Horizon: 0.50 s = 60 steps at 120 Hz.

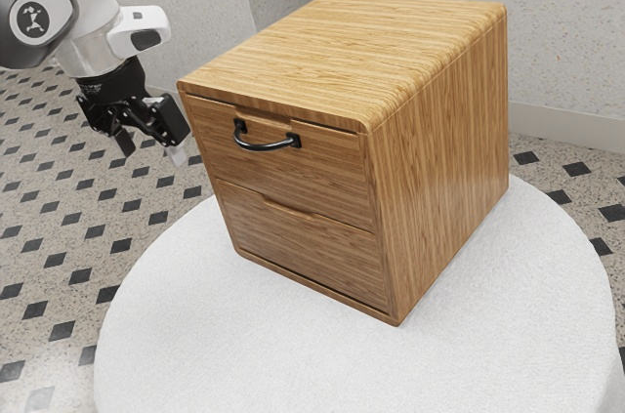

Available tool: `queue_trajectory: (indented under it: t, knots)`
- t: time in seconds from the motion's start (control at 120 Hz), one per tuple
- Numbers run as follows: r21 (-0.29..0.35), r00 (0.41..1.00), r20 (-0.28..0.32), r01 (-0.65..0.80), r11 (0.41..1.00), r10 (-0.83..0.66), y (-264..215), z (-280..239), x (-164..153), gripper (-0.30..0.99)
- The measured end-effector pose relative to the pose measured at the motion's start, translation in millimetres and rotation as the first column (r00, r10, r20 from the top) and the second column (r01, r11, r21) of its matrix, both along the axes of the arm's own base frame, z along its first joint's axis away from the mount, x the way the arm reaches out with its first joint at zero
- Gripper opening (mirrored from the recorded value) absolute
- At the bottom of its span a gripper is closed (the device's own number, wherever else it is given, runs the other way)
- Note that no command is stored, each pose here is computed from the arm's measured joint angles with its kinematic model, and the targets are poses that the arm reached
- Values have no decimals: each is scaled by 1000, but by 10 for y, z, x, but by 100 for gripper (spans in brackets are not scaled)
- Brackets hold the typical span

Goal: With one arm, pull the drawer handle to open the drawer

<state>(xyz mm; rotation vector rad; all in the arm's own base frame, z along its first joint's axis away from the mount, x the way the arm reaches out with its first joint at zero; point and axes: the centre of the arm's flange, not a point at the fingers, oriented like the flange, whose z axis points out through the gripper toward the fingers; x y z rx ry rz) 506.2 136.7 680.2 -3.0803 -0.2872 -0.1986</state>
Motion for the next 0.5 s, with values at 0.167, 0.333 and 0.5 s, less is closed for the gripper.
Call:
queue_trajectory:
  t: [0.167,0.333,0.5]
  knots:
    - [-6,1000,1,1,1000,-1,-7,0,2,69]
    - [16,999,44,16,1000,-17,-83,242,-20,69]
    - [75,977,181,104,992,-116,-647,1351,-461,69]
